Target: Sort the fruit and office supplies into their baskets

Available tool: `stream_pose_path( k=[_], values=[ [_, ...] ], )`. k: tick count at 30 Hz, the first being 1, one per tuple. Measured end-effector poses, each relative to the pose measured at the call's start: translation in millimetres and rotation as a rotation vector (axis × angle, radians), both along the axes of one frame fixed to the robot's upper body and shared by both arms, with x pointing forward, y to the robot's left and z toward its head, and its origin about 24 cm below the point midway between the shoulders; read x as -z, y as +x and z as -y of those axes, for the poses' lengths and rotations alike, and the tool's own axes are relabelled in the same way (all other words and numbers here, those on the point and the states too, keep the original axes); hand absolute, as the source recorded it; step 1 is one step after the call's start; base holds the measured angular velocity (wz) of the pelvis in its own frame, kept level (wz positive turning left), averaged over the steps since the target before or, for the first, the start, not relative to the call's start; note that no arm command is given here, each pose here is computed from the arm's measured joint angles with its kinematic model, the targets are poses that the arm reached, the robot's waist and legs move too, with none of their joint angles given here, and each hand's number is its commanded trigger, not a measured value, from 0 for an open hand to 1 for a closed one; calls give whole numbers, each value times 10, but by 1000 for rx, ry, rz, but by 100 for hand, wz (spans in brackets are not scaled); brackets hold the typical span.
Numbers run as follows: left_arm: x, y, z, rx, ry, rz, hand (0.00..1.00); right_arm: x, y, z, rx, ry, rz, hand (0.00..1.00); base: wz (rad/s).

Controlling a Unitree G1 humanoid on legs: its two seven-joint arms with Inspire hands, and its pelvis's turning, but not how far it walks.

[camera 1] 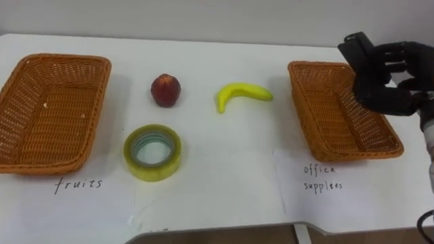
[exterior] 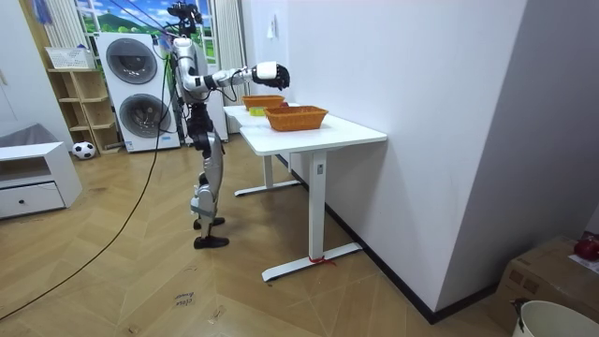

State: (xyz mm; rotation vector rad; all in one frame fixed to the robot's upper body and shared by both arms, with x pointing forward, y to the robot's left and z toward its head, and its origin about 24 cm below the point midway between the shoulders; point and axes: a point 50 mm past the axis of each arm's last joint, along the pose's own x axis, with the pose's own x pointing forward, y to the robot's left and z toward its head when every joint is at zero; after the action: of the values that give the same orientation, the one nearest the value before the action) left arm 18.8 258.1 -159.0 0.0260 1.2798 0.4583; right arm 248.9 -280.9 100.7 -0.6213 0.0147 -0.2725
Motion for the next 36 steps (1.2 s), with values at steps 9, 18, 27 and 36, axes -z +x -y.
stream_pose_path(
  k=[9,18,27,36],
  values=[
    [3,3,12,-6,-17,8,0,139,-4,56,23,15,-58,100,-4],
    [7,38,24,-6,-21,14,0,443,-122,145,62,43,-182,100,0],
    [9,25,26,-7,-21,8,0,489,-135,151,66,46,-202,100,0],
    [15,4,35,-16,-17,-2,0,547,-137,98,65,69,-209,5,0]
  ],
)
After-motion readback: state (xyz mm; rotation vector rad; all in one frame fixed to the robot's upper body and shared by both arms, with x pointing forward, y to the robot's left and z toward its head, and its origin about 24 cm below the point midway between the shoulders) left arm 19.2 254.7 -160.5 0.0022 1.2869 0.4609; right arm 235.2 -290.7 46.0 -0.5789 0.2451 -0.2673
